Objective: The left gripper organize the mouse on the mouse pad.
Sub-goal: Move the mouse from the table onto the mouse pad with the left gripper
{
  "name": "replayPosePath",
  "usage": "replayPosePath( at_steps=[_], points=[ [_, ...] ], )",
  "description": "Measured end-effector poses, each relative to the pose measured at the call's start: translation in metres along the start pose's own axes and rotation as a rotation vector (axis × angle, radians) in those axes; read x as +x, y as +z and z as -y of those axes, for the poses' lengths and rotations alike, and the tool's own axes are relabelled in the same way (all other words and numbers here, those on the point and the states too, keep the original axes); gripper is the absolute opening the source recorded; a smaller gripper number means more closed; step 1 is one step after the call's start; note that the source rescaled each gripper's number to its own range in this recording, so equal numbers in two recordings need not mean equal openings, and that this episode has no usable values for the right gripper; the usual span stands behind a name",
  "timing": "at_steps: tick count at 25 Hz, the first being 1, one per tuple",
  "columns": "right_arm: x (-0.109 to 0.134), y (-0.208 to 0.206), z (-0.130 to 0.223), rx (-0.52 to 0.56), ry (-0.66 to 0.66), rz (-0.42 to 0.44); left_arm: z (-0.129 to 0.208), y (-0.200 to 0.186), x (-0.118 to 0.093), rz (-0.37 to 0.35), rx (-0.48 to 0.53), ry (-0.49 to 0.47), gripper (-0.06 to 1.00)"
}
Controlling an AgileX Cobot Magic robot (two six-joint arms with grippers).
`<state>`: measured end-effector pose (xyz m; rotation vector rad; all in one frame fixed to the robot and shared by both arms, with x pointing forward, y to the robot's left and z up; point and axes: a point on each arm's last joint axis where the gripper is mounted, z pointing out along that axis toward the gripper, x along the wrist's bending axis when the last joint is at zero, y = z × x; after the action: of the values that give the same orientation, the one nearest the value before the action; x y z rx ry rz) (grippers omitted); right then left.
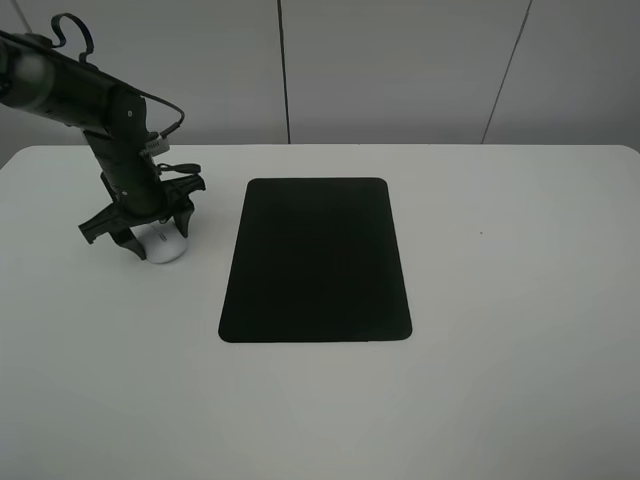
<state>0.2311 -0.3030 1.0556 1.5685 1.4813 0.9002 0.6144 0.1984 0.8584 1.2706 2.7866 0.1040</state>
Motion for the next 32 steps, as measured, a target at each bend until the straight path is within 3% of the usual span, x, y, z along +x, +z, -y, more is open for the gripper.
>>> replayPosePath(
  at_steps=[15, 19, 32],
  points=[
    [0.0, 0.0, 0.0, 0.0, -0.001, 0.002, -0.003, -0.004, 0.002, -0.013, -0.034, 0.045, 0.01],
    [0.0, 0.0, 0.0, 0.0, -0.001, 0.002, -0.005, -0.018, 0.005, -0.027, -0.06, 0.132, 0.01],
    [0.0, 0.0, 0.0, 0.0, -0.001, 0.002, 0.002, -0.075, -0.004, 0.061, -0.166, 0.428, 0.01]
  ],
)
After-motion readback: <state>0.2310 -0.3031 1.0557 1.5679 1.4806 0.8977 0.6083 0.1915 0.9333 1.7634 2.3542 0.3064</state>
